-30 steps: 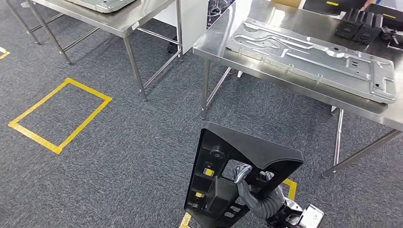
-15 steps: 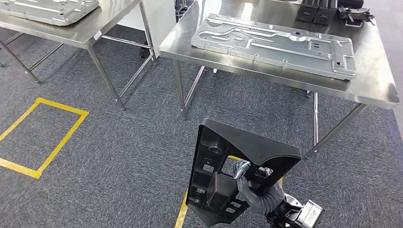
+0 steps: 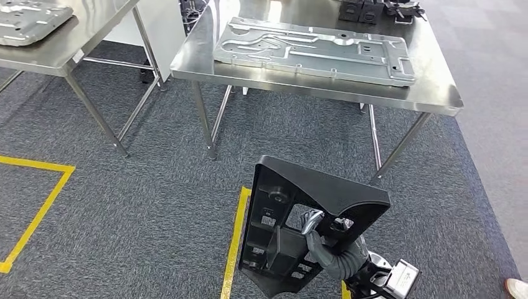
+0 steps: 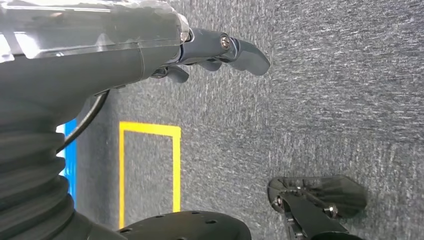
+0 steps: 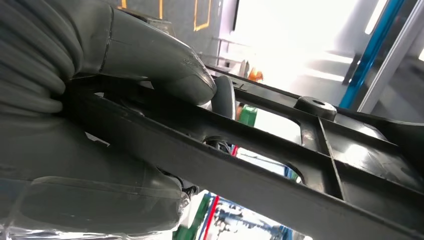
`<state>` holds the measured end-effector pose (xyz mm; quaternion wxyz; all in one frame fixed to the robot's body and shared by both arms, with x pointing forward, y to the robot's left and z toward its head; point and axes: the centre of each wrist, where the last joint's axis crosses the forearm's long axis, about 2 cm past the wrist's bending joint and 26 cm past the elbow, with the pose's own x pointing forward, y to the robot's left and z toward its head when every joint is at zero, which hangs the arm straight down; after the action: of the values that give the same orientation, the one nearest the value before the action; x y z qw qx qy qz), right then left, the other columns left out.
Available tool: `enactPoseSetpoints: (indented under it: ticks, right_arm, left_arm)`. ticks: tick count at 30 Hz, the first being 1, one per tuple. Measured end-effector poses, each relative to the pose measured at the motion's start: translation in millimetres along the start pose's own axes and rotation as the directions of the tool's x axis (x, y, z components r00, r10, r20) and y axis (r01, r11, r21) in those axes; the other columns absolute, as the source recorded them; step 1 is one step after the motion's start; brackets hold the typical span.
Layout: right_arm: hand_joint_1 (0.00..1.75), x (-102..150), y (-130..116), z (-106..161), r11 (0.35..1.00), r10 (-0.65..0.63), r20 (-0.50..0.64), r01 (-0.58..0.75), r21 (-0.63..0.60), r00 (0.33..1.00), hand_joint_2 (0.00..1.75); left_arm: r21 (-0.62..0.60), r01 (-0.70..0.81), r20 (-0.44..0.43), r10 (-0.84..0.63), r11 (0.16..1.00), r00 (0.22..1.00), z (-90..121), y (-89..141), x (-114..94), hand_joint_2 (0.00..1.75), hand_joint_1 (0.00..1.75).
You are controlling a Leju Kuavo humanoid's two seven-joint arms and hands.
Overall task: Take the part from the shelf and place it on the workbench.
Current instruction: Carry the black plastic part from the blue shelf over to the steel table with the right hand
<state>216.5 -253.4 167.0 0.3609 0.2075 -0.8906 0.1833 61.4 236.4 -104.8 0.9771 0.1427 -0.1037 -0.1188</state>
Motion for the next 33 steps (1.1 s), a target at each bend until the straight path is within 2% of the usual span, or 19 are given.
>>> enactPoseSetpoints:
  ticks: [7,17,33]
  right_arm:
    - [1.75,-1.2,-0.5,-0.3,1.0,-0.003,0.003,0.003,-0.003,1.0,1.75]
    - [1.75,-1.5,-1.2,-1.3,0.999,0.016,-0.009,-0.017,-0.035,1.0,1.75]
    - [1.75,3.8,4.9,8.2,0.998,0.034,-0.036,-0.035,-0.044,0.999,1.75]
  left_arm:
    - [0.003,-0.004,-0.002,0.004,1.0,1.0,-0.3,0.8,-1.8,1.75,0.0]
    - [-0.042,-0.008,0.054,0.011,0.999,0.998,-0.7,1.1,3.9,1.75,0.0]
    - [-0.06,0.004,0.037,-0.002,0.998,0.999,2.7,-7.4,-6.8,1.75,0.0]
